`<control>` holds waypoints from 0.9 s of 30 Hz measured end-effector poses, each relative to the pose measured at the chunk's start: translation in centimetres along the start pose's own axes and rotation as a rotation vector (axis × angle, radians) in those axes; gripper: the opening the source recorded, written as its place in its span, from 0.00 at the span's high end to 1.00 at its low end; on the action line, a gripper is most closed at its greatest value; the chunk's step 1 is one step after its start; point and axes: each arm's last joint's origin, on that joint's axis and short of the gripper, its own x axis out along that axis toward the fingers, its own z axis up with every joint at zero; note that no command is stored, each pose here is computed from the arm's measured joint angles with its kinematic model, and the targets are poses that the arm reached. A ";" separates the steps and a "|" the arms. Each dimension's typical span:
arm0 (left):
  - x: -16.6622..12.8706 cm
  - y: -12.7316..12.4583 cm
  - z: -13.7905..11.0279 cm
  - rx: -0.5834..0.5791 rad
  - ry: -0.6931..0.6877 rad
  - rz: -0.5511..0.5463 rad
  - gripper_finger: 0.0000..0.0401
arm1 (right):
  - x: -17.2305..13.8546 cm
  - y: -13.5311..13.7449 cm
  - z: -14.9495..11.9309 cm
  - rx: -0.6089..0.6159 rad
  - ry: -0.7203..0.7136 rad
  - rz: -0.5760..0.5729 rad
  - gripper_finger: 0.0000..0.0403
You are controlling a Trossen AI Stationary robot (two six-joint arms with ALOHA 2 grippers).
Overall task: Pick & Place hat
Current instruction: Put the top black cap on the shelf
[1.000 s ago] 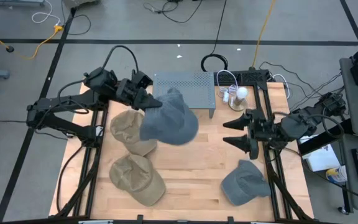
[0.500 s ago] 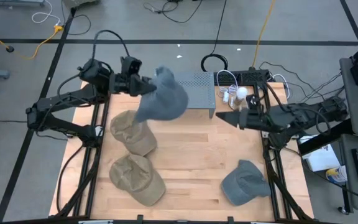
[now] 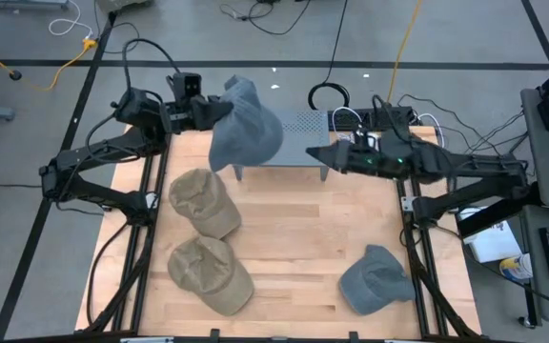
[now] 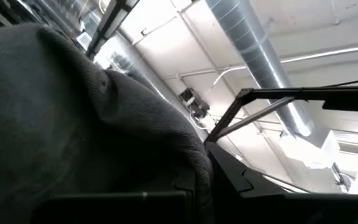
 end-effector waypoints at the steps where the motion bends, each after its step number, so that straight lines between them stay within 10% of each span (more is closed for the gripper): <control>1: 0.0 -0.1 0.0 0.006 -0.011 -0.001 0.95 | 0.5 -0.1 0.3 0.002 0.000 0.005 0.24; 17: 0.8 -0.8 -1.1 0.036 -0.036 -0.032 0.95 | 8.0 -1.5 1.8 0.013 0.151 0.287 0.24; 27: 0.7 -0.8 -1.1 0.034 -0.035 -0.024 0.95 | 6.6 -0.2 1.8 0.022 0.226 0.396 0.31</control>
